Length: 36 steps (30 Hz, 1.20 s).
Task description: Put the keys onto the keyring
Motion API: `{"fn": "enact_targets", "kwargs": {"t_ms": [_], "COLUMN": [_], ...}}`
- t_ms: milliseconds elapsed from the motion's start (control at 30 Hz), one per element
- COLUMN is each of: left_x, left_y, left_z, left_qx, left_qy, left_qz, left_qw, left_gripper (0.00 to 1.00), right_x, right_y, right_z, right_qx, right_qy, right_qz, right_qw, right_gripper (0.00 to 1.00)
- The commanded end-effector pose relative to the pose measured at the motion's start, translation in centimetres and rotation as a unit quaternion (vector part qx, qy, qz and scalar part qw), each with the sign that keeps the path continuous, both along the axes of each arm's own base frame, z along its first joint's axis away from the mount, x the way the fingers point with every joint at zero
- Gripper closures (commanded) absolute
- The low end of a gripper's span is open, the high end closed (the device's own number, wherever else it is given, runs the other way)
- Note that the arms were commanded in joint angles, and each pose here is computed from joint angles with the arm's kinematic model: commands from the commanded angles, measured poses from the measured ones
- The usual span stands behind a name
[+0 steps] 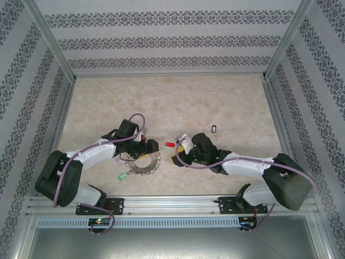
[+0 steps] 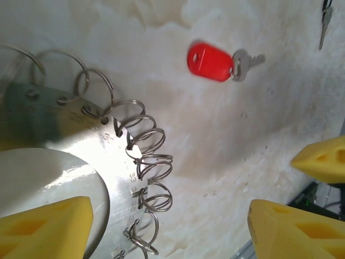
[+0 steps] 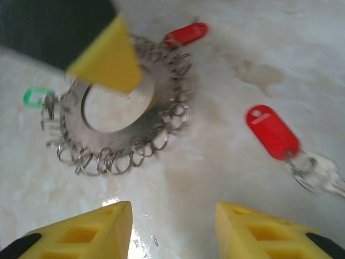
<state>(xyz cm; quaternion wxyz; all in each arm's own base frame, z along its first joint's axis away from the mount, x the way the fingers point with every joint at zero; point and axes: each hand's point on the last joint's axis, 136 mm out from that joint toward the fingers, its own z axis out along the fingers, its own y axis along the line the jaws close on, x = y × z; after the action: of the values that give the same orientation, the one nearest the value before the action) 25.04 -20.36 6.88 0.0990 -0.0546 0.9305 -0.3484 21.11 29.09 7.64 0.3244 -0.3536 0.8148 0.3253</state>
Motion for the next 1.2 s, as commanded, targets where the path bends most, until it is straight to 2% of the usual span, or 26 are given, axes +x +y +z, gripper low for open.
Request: {"fn": "enact_targets", "kwargs": {"t_ms": [0,67,233,267,600,1167], "left_x": [0.5,0.6,0.5,0.6,1.0,1.6], "left_y": [3.0,4.7,7.1,7.2,7.3,7.5], "left_z": [0.9,1.6,3.1,3.4,3.4,3.3], "left_qx": [0.057,0.068,0.085,0.084,0.097,0.115], "left_qy": [-0.034,-0.051,-0.087,-0.098,-0.138,-0.154], "left_qz": [0.066,0.103,0.148,0.148,0.126,0.114], "left_qw": [0.996,0.991,0.981,0.981,0.978,0.975], "left_gripper": [0.22,0.22,0.22,0.22,0.22,0.19], "right_x": [0.1,-0.1,0.7,0.6,1.1,1.2], "right_y": [2.2,3.1,4.1,4.3,5.0,5.7], "right_z": [0.6,0.1,-0.7,-1.0,-3.7,-6.1], "right_qx": [-0.003,-0.013,-0.008,-0.015,-0.038,-0.058], "right_qy": [-0.071,-0.075,-0.101,-0.104,-0.096,-0.087], "right_qz": [0.091,0.134,0.177,0.191,0.223,0.246], "right_qw": [0.993,0.988,0.979,0.976,0.969,0.964], "right_gripper": [0.59,0.65,0.68,0.7,0.7,0.71]}}
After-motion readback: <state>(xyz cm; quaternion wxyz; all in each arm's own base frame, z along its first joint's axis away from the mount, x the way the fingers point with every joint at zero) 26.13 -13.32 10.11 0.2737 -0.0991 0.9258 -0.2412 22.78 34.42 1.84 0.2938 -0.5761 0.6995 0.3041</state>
